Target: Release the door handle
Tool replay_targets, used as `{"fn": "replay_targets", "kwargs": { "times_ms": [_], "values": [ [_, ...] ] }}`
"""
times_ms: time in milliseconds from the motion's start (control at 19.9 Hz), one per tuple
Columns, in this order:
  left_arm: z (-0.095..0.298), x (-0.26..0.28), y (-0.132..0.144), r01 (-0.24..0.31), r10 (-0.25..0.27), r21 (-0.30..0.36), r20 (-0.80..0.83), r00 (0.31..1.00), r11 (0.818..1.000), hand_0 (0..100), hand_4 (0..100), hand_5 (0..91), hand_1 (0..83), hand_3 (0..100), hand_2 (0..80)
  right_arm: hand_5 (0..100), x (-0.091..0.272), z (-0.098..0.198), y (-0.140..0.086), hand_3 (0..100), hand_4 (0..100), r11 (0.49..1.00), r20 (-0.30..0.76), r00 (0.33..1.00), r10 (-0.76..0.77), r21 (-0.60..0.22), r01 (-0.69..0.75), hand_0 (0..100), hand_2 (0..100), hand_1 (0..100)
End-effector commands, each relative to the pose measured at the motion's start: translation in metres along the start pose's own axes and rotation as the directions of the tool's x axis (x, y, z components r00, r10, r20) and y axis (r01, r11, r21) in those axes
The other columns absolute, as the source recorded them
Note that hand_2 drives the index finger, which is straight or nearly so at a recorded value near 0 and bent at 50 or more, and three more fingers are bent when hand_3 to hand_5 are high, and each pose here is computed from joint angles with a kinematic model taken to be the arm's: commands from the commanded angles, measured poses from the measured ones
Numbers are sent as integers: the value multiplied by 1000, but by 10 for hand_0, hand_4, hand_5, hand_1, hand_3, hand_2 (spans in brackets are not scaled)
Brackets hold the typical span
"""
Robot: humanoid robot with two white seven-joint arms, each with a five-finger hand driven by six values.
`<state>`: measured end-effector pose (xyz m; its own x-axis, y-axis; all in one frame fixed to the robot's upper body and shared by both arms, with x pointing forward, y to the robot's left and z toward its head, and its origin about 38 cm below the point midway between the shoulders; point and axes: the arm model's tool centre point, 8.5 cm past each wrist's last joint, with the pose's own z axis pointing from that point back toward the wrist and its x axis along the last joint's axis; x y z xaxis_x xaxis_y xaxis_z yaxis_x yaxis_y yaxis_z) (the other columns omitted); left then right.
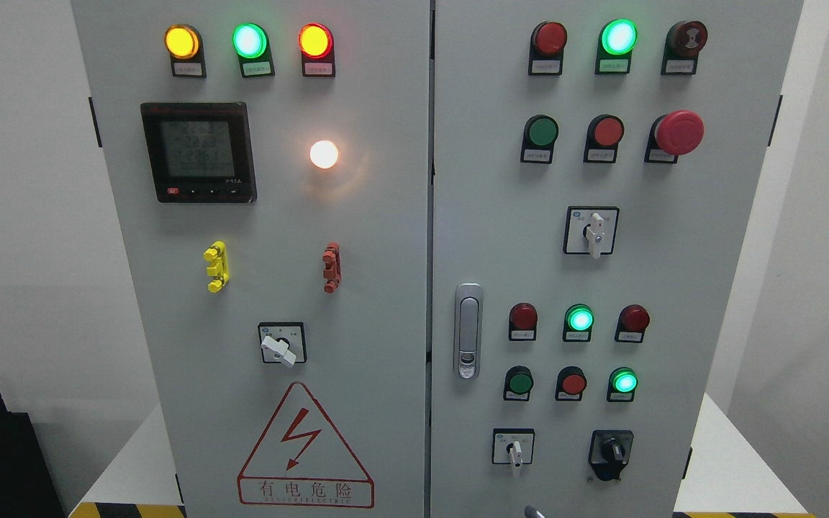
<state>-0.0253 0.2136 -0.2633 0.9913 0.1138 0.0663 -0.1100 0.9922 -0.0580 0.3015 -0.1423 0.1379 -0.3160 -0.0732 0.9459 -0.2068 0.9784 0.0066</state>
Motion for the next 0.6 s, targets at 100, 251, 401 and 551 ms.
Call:
{"fn": "replay_targets", "kwargs": {
  "times_ms": [100,251,401,551],
  "values": [
    [-1,4,-1,13,-13,-3,14,1000,1000,120,0,0,389,0,0,0,0,1,0,0,0,1000,-1,1000,4,-4,-4,413,0,14],
    [-1,5,-1,13,-13,-3,15,1000,1000,120,0,0,389,0,0,0,0,1,0,0,0,999,-3,999,35,0,-35,421,0,6],
    [-1,5,-1,13,-13,-3,15,1000,1000,120,0,0,389,0,0,0,1,1,0,0,0,999,6,999,39,2,-39,429,0,1],
    [-1,5,-1,13,-13,-3,15,1000,1000,120,0,0,389,0,0,0,1,2,0,0,0,998,8,998,69,3,-69,436,0,0]
  ]
}}
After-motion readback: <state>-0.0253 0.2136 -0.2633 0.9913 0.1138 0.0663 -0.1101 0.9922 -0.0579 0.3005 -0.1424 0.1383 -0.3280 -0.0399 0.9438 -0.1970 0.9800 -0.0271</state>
